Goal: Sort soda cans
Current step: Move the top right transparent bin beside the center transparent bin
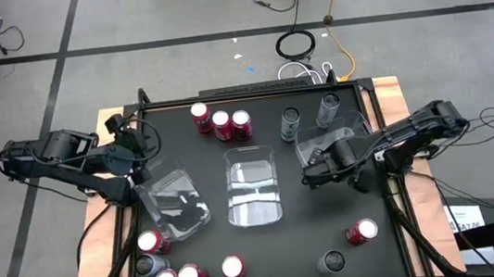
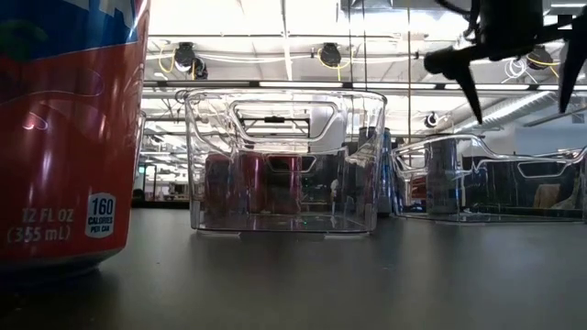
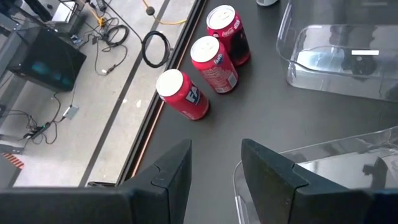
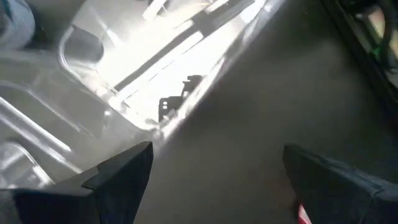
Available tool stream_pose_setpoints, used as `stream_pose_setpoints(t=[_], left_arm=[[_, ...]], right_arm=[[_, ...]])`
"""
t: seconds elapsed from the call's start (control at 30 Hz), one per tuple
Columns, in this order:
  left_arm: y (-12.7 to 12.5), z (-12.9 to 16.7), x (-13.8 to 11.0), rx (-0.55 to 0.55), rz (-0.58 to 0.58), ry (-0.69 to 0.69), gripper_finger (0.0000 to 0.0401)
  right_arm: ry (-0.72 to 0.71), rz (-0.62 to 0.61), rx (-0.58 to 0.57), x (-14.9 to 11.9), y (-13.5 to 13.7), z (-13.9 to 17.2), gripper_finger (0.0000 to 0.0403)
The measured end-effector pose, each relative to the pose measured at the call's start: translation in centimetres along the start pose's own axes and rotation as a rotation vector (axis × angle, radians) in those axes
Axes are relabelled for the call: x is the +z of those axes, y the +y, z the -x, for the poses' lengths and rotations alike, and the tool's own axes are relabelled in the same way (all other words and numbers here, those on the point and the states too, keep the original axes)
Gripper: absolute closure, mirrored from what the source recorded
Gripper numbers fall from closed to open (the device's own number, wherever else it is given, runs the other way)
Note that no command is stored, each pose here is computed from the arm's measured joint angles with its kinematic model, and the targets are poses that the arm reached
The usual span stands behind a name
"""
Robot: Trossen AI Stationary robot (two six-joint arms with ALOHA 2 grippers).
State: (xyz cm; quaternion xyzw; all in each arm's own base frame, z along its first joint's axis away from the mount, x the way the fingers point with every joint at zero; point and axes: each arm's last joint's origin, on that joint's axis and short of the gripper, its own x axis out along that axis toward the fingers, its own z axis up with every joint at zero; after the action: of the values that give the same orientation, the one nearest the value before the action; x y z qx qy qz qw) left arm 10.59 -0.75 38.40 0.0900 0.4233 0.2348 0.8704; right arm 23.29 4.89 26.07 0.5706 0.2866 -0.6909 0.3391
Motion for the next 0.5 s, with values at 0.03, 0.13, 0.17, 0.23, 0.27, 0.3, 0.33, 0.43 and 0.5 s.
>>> stream_pose_setpoints(t=[0.03,0.13,0.17,0.23,0.27,0.3,0.33,0.43,0.5], left_arm=[[0.0,0.0,0.0,0.000,0.001,0.000,0.0251],[0.0,0.0,0.0,-0.001,0.005,-0.001,0.0251],[0.0,0.0,0.0,-0.001,0.008,-0.001,0.0251],[0.0,0.0,0.0,-0.002,0.028,-0.001,0.0251],[0.0,0.0,0.0,-0.002,0.030,-0.001,0.0251],[0.0,0.0,0.0,-0.002,0.031,-0.001,0.0251],[0.0,0.0,0.0,-0.003,0.031,-0.001,0.0251],[0.0,0.0,0.0,-0.005,0.053,0.000,0.0251],[0.0,0.0,0.0,-0.005,0.057,0.000,0.0251]], right_arm=[[-0.009,-0.009,0.013,0.1,0.2,-0.3,0.0051],[-0.019,-0.020,0.016,0.2,0.4,-1.0,0.0051],[-0.024,-0.021,0.007,0.3,0.3,-1.2,0.0051],[-0.035,-0.021,-0.006,0.4,0.3,-1.6,0.0051],[-0.037,-0.020,-0.012,0.5,0.3,-1.7,0.0051],[-0.040,-0.021,-0.016,0.6,0.3,-1.9,0.0051],[-0.046,-0.020,-0.022,0.7,0.3,-2.1,0.0051],[-0.051,-0.012,-0.028,0.8,0.4,-2.9,0.0051],[-0.053,-0.011,-0.032,0.9,0.4,-3.3,0.0051]])
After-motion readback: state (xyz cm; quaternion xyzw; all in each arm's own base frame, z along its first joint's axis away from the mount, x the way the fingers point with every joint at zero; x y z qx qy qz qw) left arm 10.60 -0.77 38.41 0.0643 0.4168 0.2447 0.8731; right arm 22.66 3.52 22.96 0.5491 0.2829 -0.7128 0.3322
